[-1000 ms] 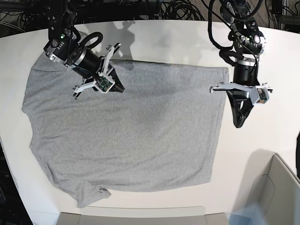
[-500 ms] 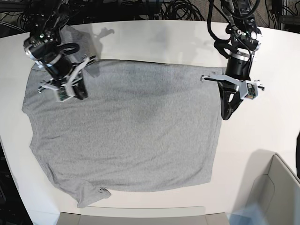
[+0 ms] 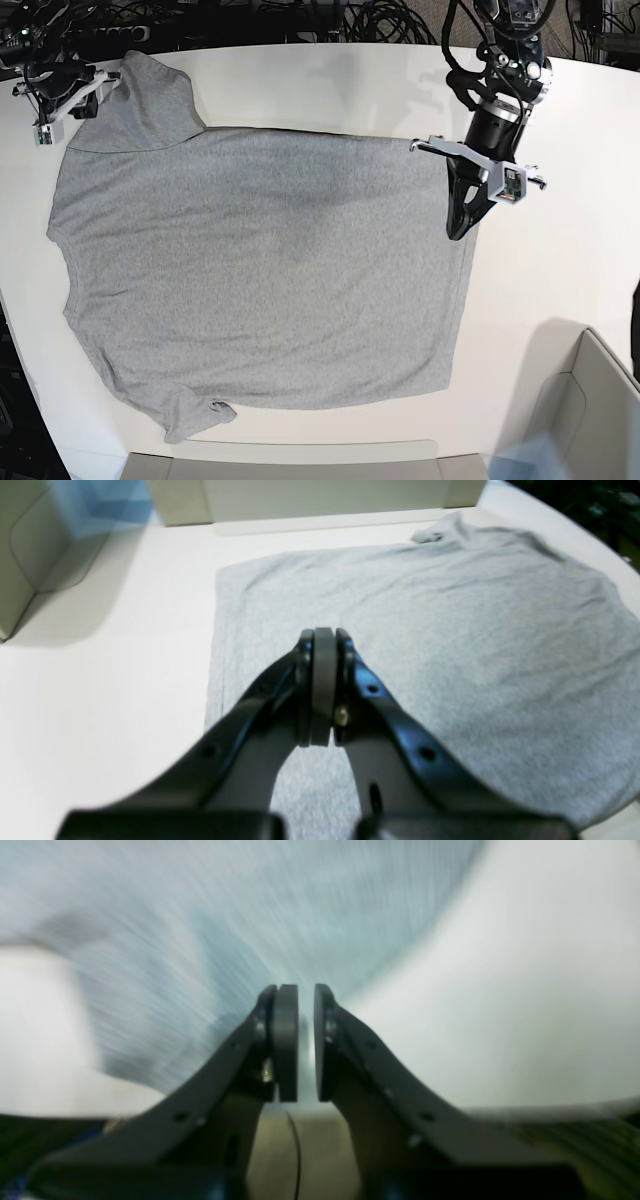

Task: Fold the T-shirt properly
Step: 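Grasp the shirt's shoulder corners with the left and right grippers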

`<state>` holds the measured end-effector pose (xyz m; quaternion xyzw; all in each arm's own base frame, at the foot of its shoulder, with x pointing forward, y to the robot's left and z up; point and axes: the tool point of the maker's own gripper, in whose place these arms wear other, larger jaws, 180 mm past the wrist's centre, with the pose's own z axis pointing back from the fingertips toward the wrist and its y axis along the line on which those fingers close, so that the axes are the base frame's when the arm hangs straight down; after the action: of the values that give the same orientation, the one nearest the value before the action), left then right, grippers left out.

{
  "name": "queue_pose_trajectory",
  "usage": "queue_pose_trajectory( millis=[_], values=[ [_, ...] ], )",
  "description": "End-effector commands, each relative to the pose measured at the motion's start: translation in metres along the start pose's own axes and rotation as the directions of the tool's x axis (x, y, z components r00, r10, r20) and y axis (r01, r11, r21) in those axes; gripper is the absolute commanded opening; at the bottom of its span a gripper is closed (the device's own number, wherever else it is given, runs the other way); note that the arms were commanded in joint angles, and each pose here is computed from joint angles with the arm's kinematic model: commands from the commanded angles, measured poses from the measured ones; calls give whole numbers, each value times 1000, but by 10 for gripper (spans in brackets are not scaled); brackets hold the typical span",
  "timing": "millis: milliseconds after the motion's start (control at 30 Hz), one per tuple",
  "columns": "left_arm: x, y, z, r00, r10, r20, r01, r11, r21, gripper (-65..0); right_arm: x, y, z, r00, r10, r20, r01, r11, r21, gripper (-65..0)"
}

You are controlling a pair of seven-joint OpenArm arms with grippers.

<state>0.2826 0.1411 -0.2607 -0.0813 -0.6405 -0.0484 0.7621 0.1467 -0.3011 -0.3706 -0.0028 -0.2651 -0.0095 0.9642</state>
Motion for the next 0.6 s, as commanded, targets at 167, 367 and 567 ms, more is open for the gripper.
queue_pose_trajectory(
  millis=[167,367,567],
  values=[
    [8,-11,1,999,10,33,-9,1000,-29,-650,-26,-10,-11,990,-137,22,136,989,65,-596],
    [8,-8,2,1000,-6,30,7,999,-31,-650,-21,10,-23,989,-141,33,135,981,140,-596],
    [9,-4,2,999,-39,23,40,998,-40,-650,-27,27,-43,979,-203,4,198,959,204,-597]
  ],
)
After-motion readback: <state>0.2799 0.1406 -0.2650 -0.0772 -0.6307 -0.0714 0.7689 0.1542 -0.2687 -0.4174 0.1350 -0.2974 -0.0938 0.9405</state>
